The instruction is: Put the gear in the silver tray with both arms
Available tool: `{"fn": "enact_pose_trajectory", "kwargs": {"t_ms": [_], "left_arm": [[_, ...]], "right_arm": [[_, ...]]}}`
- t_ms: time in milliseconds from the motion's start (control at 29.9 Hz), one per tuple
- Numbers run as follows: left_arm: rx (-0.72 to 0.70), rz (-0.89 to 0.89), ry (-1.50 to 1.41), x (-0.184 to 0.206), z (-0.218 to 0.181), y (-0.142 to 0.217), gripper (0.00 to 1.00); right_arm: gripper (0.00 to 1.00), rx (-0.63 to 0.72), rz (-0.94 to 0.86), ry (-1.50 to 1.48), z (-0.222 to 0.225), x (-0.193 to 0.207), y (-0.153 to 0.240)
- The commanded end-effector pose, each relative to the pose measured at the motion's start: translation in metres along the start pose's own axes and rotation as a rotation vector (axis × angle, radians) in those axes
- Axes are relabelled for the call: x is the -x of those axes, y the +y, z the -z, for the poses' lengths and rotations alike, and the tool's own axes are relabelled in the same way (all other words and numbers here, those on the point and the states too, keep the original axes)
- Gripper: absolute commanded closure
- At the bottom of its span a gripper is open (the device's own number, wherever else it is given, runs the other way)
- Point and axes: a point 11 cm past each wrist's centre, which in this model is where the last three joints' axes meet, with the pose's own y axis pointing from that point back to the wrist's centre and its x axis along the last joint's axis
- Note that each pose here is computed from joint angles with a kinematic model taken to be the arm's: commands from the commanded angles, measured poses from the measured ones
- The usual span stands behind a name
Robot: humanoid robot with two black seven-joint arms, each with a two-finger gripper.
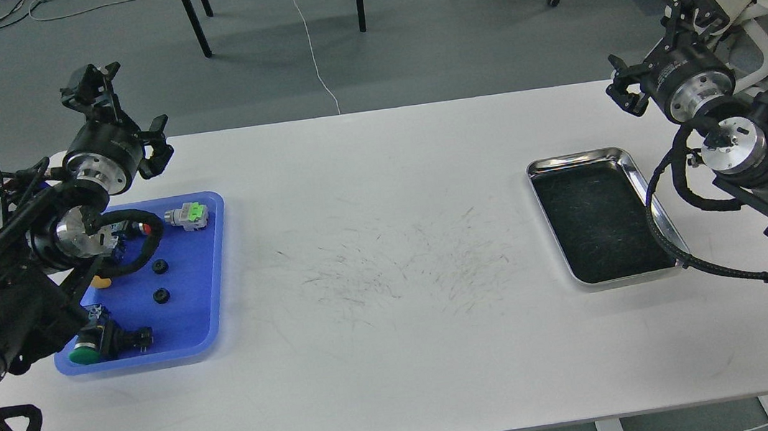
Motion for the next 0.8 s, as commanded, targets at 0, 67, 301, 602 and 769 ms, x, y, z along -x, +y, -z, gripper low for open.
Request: {"fn": "enact_pose_trajectory", "kwargs": {"t_ms": [0,67,301,602,769], "left_arm": [[0.007,-0.006,-0.011,0.0,0.002,0.0,0.01],[-0.002,0.005,-0.029,-0.001,0.003,0.001,0.01],[0.028,0.005,-0.071,-0.002,0.002,0.001,0.01],[0.031,-0.003,-0.101,-0.005,-0.003,-0.001,0.01],[-0.007,0.023,-0.197,-0.005,0.005,0.001,0.02]], "right_arm": [[0.01,0.006,0.0,0.011,-0.002,0.0,0.0],[0.01,0.008,0.002,0.009,-0.003,0.001,0.0],[0.01,0.006,0.001,0.011,-0.002,0.0,0.0],[0.01,0.006,0.001,0.013,-0.002,0.0,0.001],[0.01,0.007,0.002,0.012,-0.002,0.0,0.001]]}}
